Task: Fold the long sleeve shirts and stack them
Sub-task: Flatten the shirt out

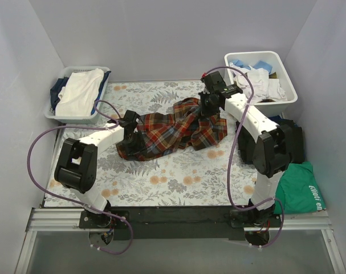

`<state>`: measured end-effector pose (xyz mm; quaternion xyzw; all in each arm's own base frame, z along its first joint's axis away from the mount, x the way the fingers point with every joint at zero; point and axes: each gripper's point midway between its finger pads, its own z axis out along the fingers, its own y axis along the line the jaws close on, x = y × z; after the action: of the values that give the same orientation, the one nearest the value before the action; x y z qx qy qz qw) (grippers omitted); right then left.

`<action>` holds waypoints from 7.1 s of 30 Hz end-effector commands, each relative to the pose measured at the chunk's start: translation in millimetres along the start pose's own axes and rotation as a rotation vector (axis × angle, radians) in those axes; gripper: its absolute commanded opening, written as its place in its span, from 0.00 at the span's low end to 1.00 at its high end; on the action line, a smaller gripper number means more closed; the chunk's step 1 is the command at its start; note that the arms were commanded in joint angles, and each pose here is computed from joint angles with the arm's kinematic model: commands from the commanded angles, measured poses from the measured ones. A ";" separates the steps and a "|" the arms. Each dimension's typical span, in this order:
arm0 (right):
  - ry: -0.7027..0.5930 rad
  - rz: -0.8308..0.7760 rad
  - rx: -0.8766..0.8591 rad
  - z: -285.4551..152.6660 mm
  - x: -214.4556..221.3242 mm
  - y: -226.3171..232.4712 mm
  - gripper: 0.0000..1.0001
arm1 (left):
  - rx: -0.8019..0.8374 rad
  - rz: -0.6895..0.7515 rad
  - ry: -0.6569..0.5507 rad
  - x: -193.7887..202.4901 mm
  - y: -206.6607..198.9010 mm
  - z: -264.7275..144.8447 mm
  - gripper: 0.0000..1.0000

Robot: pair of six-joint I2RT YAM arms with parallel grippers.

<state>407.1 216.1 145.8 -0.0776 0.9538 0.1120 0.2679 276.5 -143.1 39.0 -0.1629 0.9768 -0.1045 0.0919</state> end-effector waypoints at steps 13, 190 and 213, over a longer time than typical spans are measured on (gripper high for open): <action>-0.378 -0.146 0.058 -143.7 -39.6 -20.2 0.01 | 0.002 0.085 -0.406 -98.1 -34.9 -108.0 0.00; 0.397 -0.131 -0.163 -58.9 276.1 6.3 0.87 | -0.167 -0.116 -0.134 -59.6 55.2 -64.0 0.77; -0.068 -0.204 -0.056 -76.8 63.2 47.1 0.88 | 0.251 -0.041 -0.102 -81.0 -68.3 2.2 0.75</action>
<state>288.4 239.9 158.3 -0.1932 0.9365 0.1143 0.2693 349.1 -165.6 47.4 -0.1776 0.9574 -0.1916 0.1233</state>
